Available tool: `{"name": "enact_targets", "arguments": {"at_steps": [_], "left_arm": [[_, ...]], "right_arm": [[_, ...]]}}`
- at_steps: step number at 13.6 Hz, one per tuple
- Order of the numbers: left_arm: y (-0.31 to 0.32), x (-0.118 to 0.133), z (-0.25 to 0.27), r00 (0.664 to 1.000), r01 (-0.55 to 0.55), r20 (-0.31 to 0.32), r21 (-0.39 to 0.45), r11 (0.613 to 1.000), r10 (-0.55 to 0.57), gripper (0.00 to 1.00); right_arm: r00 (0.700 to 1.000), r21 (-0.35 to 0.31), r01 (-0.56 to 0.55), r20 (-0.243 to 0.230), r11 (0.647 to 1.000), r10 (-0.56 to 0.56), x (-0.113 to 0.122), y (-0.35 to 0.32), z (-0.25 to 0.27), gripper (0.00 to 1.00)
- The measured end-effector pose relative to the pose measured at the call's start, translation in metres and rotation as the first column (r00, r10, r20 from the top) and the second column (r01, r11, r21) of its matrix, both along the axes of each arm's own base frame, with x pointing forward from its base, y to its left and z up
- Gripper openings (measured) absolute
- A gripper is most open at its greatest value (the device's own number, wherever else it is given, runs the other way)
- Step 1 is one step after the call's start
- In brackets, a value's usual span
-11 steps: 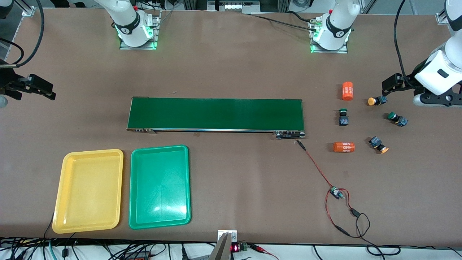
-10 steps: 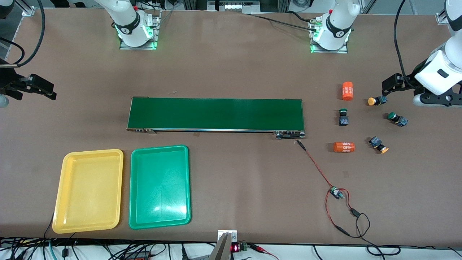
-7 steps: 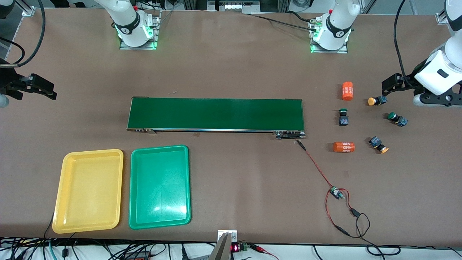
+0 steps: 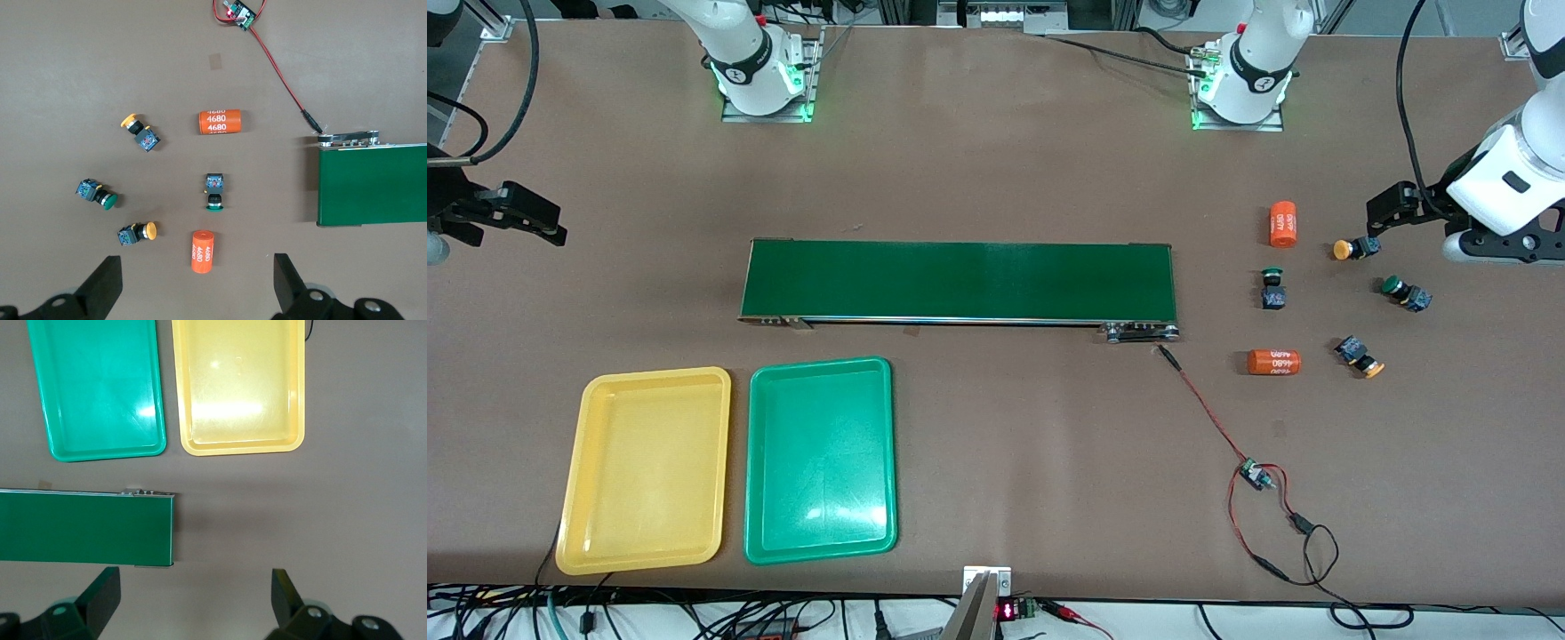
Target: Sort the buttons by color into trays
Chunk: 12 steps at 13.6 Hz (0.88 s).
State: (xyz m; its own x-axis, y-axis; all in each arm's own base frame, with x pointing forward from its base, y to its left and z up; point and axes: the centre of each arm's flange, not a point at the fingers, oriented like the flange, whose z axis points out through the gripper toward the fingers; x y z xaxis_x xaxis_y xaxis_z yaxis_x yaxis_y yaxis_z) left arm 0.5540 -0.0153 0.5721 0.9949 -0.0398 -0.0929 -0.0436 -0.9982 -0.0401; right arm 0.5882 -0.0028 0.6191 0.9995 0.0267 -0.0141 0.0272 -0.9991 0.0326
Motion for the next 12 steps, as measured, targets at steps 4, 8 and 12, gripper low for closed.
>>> {"name": "enact_targets", "arguments": {"at_steps": [4, 8, 12], "left_arm": [[0.004, 0.008, -0.020, 0.999, -0.007, -0.039, -0.001, 1.000, 0.007, 1.00], [0.010, 0.021, -0.057, 0.995, -0.015, -0.102, -0.004, 1.000, 0.014, 1.00], [0.012, 0.048, -0.110, 0.994, 0.017, -0.112, -0.017, 1.000, -0.018, 1.00]], "right_arm": [[1.000, 0.000, 0.000, 0.000, 1.000, 0.000, 0.000, 0.000, 0.000, 1.00], [1.000, 0.000, -0.003, 0.000, 1.000, 0.003, 0.000, 0.001, 0.000, 1.00], [1.000, 0.000, -0.003, 0.000, 1.000, 0.003, 0.000, 0.002, 0.000, 1.00]]}}
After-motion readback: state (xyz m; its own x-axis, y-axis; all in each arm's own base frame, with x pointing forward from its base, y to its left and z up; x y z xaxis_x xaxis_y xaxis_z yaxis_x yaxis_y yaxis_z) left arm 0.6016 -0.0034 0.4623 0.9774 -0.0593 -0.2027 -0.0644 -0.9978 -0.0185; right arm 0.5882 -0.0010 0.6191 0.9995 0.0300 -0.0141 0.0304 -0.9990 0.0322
